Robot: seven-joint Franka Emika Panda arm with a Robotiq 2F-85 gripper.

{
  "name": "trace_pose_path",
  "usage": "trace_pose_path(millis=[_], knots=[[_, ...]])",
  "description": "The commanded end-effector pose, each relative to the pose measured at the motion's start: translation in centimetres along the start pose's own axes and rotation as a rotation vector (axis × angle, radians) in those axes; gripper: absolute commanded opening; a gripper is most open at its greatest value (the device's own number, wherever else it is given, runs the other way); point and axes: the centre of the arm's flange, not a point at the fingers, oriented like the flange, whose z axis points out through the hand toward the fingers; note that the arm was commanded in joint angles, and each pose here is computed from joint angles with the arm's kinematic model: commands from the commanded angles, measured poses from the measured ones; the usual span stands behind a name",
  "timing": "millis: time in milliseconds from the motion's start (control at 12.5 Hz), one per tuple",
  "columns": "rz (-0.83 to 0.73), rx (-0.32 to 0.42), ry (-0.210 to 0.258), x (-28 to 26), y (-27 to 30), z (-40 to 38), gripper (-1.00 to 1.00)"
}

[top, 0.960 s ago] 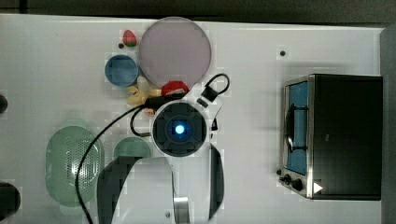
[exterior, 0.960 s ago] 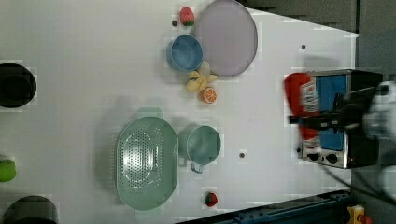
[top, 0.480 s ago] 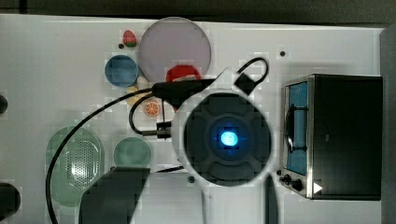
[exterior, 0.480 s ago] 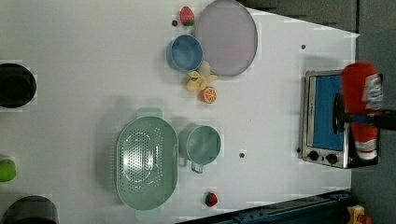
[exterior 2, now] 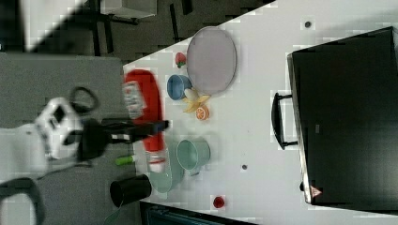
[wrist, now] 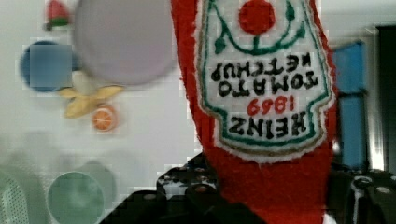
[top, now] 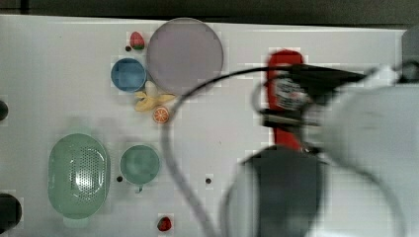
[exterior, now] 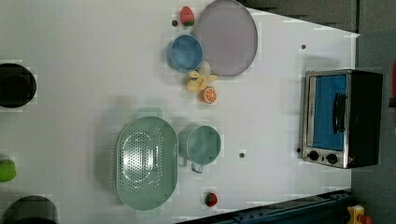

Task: Pick ketchup from table and place on oven.

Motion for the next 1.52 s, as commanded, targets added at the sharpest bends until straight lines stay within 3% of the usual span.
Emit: trace_pose_path(millis=[80, 320, 560, 720, 1040, 1360, 1440, 1520], knots=[[0.162, 0.0, -0.048, 0.0, 9.9, 2.5, 0.24], [0.274, -0.051, -0.036, 0.2, 17.3, 5.3, 0.24], [0.249, -0.141, 0.023, 1.3, 22.0, 8.2, 0.24], [0.274, -0.183, 0.027, 1.9, 23.9, 10.6, 0.24], [0.342, -0.166, -0.039, 1.8, 26.2, 15.9, 0.24], [0.375, -0.168, -0.024, 2.5, 27.1, 19.0, 0.24], [0.387, -0.158, -0.029, 2.5, 27.2, 19.8, 0.3], [0.399, -0.147, -0.032, 2.5, 27.3, 20.4, 0.49]])
